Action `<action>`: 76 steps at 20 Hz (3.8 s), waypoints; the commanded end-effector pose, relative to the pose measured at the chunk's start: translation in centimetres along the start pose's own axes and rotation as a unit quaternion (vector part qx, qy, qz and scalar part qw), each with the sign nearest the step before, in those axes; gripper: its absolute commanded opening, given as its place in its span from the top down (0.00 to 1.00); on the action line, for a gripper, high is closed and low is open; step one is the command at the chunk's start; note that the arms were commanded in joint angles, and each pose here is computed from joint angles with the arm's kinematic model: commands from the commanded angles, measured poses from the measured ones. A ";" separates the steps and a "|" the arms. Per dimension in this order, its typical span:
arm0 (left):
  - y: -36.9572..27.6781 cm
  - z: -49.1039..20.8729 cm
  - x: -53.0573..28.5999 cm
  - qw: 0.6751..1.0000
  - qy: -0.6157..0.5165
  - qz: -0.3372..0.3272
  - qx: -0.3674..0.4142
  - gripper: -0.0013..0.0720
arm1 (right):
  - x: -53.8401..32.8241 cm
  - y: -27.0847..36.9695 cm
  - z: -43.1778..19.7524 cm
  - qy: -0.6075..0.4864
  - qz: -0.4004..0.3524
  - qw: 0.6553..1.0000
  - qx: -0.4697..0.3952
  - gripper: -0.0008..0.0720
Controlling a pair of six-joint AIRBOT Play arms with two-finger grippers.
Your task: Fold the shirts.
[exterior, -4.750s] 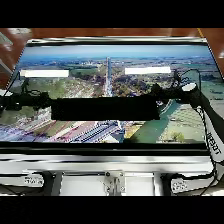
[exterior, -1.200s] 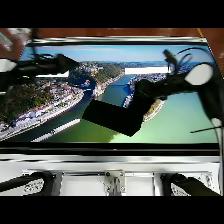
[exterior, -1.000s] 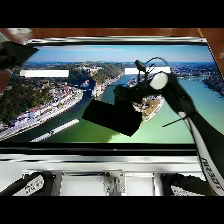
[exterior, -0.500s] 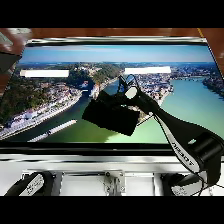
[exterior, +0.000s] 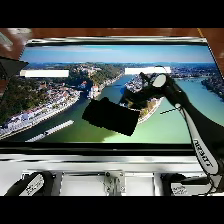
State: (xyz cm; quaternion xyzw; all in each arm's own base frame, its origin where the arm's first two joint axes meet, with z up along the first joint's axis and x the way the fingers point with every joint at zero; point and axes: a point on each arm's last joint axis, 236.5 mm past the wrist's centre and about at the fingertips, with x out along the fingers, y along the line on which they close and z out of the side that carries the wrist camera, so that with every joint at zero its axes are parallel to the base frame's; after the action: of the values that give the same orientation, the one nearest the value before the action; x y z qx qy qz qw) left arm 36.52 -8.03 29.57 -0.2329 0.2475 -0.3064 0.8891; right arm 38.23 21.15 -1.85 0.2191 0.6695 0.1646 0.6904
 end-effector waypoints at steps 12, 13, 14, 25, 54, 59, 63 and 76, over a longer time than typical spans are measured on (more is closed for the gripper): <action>0.0 -0.1 0.0 1.000 0.000 0.000 -0.001 0.92 | 4.9 -8.0 -4.6 0.031 0.008 0.992 0.126 0.07; 0.0 -0.1 0.0 1.000 0.000 0.000 -0.002 0.92 | 5.6 -7.6 -5.0 0.040 0.015 0.992 0.116 0.07; 0.0 -0.1 0.0 1.000 0.000 0.000 -0.010 0.92 | 6.2 -7.3 -5.2 0.045 0.019 0.993 0.109 0.07; 0.1 -0.1 0.1 1.000 0.001 0.000 -0.019 0.92 | -4.1 0.6 4.1 -0.133 0.145 0.980 0.037 0.90; 5.0 -9.6 1.6 0.981 0.157 0.030 -0.106 0.92 | -34.3 -39.8 -3.2 -0.331 -0.120 0.863 0.363 0.90; 4.6 -9.8 1.9 0.981 0.162 0.024 -0.100 0.92 | -30.7 -41.5 -8.8 -0.241 -0.136 0.865 0.418 0.90; 4.7 -10.4 2.0 0.980 0.173 0.032 -0.094 0.92 | -24.2 -42.1 -13.0 -0.153 -0.133 0.868 0.454 0.90; 5.4 -10.7 2.4 0.978 0.181 0.031 -0.103 0.92 | -18.3 -43.5 -19.4 -0.059 -0.179 0.847 0.497 0.89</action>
State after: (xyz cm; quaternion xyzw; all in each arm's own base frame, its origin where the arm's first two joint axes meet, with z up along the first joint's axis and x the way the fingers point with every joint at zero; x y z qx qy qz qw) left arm 34.22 -8.66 17.72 -0.2551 0.4397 -0.2886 0.8113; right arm 15.90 -24.27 -8.31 0.4163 0.6423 -0.3215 0.5576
